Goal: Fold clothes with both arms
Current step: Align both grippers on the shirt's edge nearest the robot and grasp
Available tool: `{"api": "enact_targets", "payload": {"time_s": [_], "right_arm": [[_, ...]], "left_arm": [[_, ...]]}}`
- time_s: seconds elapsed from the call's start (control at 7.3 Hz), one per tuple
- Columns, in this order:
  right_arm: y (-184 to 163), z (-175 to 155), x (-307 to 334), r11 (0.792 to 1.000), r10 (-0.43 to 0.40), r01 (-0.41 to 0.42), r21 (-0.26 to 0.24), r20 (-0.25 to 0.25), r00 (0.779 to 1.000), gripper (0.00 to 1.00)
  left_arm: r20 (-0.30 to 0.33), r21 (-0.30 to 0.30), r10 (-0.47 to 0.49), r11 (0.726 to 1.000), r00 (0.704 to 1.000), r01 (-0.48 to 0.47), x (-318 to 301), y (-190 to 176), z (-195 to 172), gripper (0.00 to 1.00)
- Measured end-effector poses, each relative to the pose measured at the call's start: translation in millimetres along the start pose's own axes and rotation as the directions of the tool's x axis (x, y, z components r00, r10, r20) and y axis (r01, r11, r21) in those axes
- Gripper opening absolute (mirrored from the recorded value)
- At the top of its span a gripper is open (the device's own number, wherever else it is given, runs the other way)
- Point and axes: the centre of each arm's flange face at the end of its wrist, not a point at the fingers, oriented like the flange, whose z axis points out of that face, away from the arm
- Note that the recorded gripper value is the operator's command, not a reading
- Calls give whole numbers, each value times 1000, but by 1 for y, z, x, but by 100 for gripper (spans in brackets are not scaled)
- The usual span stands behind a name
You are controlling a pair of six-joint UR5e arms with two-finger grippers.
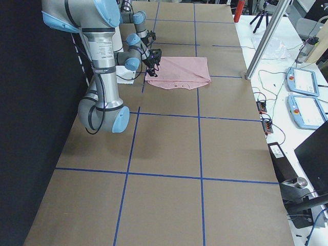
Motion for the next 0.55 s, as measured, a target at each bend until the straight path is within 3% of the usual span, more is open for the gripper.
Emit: {"api": "enact_targets", "payload": {"time_s": [0.14, 0.27, 0.55], "right_arm": [[0, 0, 0, 1000, 1, -1, -1, 0, 1000, 100], [0, 0, 0, 1000, 2, -2, -1, 0, 1000, 100], [0, 0, 0, 1000, 4, -4, -1, 0, 1000, 100]], "left_arm": [[1, 0, 2, 1000, 1000, -2, 0, 0, 0, 8], [1, 0, 4, 1000, 1000, -4, 0, 0, 1, 0], [1, 1, 6, 1000, 1000, -6, 0, 0, 1, 0]]}}
